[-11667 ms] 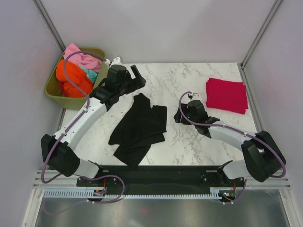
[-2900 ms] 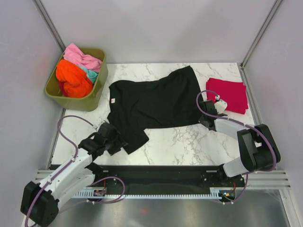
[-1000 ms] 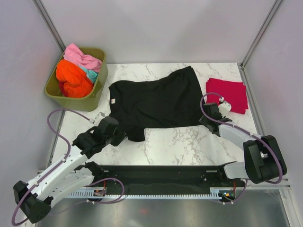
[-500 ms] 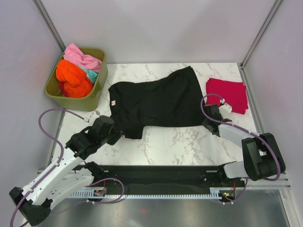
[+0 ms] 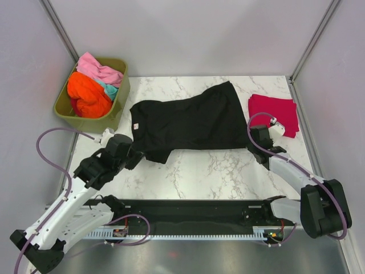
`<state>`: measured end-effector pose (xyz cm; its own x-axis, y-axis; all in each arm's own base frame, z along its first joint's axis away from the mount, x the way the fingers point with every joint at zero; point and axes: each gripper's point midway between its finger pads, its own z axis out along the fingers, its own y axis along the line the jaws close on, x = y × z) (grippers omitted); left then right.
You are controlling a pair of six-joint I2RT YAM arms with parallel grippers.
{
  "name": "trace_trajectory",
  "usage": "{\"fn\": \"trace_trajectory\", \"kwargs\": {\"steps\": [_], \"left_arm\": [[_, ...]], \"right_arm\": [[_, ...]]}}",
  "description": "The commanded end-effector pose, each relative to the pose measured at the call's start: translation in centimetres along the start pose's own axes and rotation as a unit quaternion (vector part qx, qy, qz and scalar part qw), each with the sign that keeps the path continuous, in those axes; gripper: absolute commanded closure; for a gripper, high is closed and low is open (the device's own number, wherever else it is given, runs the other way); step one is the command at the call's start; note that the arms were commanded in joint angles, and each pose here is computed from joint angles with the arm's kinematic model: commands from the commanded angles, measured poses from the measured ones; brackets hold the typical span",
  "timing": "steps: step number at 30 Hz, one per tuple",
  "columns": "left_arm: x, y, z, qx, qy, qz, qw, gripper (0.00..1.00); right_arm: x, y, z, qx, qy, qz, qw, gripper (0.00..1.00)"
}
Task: Fold and stack the t-shirts
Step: Flatten the tshirt out
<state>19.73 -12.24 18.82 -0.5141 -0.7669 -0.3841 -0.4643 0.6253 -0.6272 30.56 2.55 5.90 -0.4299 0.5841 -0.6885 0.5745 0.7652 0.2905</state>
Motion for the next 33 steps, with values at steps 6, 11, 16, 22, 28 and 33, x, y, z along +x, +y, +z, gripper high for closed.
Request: {"fn": "trace_trajectory", "kwargs": {"steps": [6, 11, 16, 22, 28, 33], "left_arm": [[-9.1, -5.6, 0.1, -0.019, -0.081, 0.003, 0.997, 0.98], [-14.3, -10.1, 0.3, 0.008, -0.094, -0.015, 0.995, 0.98], [-16.9, -13.9, 1.1, 0.037, -0.097, -0.035, 0.994, 0.98], [-19.5, -18.3, 0.1, 0.086, -0.095, -0.034, 0.991, 0.98], [-21.5, -19.4, -6.9, 0.138, -0.164, -0.04, 0.976, 0.98], [-21.7, -18.7, -16.1, 0.206, -0.234, -0.039, 0.949, 0.98]], "right_arm": [[-5.6, 6.3, -2.1, -0.076, -0.023, 0.005, 0.997, 1.0], [-8.6, 12.1, -3.5, -0.153, -0.014, 0.011, 0.988, 1.0], [-11.1, 15.7, -4.0, -0.186, -0.02, 0.016, 0.982, 1.0], [-14.0, 19.5, -6.0, -0.244, -0.03, 0.002, 0.969, 1.0], [-18.0, 20.3, -12.8, -0.314, -0.082, -0.003, 0.946, 1.0], [-21.8, 18.6, -21.7, -0.374, -0.147, 0.023, 0.915, 1.0]]}}
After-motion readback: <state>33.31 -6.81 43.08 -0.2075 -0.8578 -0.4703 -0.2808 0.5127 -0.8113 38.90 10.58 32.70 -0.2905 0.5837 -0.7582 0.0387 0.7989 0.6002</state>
